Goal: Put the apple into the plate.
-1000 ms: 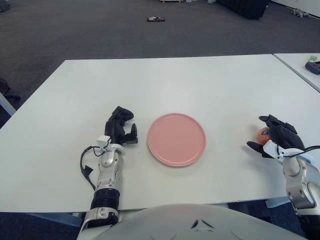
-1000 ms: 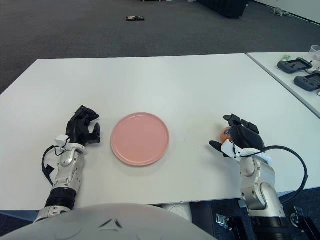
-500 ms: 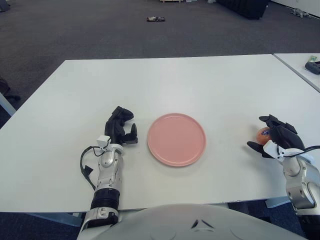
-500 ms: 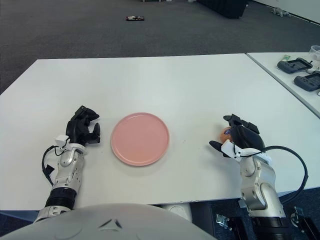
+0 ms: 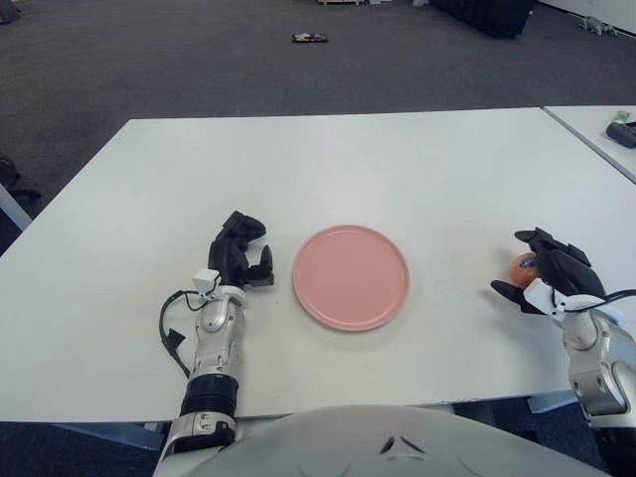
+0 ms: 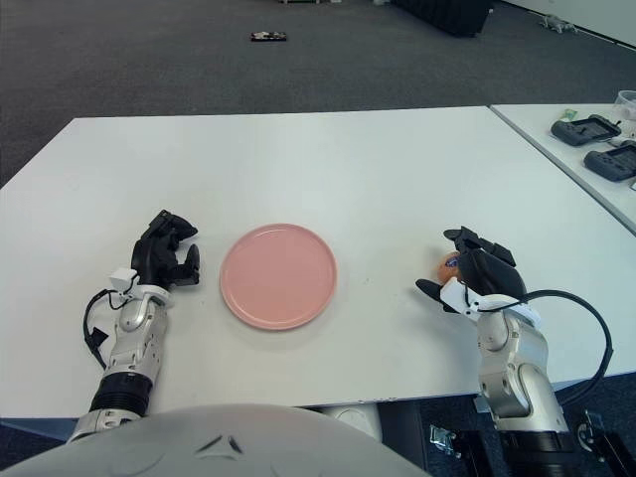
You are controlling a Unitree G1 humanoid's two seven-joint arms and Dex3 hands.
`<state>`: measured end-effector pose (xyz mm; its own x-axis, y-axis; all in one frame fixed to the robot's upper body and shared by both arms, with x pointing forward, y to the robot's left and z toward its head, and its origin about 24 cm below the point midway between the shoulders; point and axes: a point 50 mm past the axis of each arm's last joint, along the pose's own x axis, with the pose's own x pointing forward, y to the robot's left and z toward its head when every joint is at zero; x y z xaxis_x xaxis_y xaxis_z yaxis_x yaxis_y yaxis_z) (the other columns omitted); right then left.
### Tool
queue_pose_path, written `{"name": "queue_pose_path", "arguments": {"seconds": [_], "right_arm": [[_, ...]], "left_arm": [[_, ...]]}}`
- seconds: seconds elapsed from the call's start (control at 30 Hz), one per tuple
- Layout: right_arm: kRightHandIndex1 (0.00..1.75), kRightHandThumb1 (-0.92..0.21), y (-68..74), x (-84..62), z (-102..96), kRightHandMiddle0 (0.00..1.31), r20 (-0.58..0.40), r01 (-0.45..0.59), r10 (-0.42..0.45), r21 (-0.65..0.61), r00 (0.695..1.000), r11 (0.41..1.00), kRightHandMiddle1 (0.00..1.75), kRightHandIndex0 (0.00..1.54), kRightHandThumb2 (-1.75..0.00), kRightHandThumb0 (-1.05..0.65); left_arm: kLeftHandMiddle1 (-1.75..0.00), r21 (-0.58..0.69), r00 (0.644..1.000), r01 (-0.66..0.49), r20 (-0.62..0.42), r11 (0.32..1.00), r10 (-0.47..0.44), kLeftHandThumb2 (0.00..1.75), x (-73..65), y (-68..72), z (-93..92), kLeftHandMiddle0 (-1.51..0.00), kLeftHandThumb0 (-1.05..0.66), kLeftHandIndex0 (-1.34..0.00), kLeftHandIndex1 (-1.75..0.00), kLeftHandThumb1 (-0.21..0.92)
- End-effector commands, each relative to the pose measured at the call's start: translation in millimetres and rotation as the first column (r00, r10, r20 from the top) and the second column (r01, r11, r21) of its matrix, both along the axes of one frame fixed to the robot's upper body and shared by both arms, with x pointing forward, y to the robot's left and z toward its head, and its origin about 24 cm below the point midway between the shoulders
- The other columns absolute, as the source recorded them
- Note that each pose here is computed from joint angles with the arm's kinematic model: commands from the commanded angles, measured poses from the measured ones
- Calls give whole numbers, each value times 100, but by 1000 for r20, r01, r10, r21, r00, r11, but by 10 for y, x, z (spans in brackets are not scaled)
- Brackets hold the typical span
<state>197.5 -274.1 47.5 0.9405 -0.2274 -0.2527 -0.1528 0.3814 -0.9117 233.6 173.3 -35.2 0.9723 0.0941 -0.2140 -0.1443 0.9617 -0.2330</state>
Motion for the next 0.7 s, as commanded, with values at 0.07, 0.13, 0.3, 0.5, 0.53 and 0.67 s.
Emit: {"name": "queue_pose_path", "arguments": {"seconds": [0.07, 0.13, 0.3, 0.5, 0.53, 0.67], "right_arm": [[35, -66, 21, -71, -149, 0, -79, 3, 0, 35, 997, 999, 73, 0, -71, -98], [35, -66, 21, -71, -149, 0, -79, 3, 0, 35, 997, 999, 73, 0, -71, -98], [116, -41, -14, -279, 221, 5, 143, 70, -65, -29, 988, 997, 133, 0, -104, -72], [170, -13, 18, -324, 311, 60, 294, 83, -69, -35, 953, 996, 162, 64, -149, -10], [171, -10, 25, -332, 320, 61, 336, 92, -74, -35, 939, 995, 162, 68, -152, -9], [174, 4, 48, -353, 346, 67, 498, 139, -113, -15, 860, 990, 169, 86, -170, -2]], "left_arm": [[-175, -28, 994, -16, -109, 999, 12, 175, -146, 2, -193, -92, -1, -71, -166, -8], [-175, -31, 994, -16, -109, 999, 13, 175, -146, 3, -194, -92, -1, -72, -166, -8], [-175, -31, 995, -15, -103, 999, 11, 175, -153, 0, -185, -92, -1, -71, -166, -8], [-175, -19, 995, -12, -96, 1000, 10, 175, -158, -1, -174, -92, -1, -71, -167, -8], [-175, -20, 995, -13, -96, 1000, 11, 175, -157, 0, -174, -92, -1, -71, -167, -8], [-175, -36, 995, -19, -98, 999, 16, 175, -156, 2, -177, -92, -1, -71, -166, -8]]}}
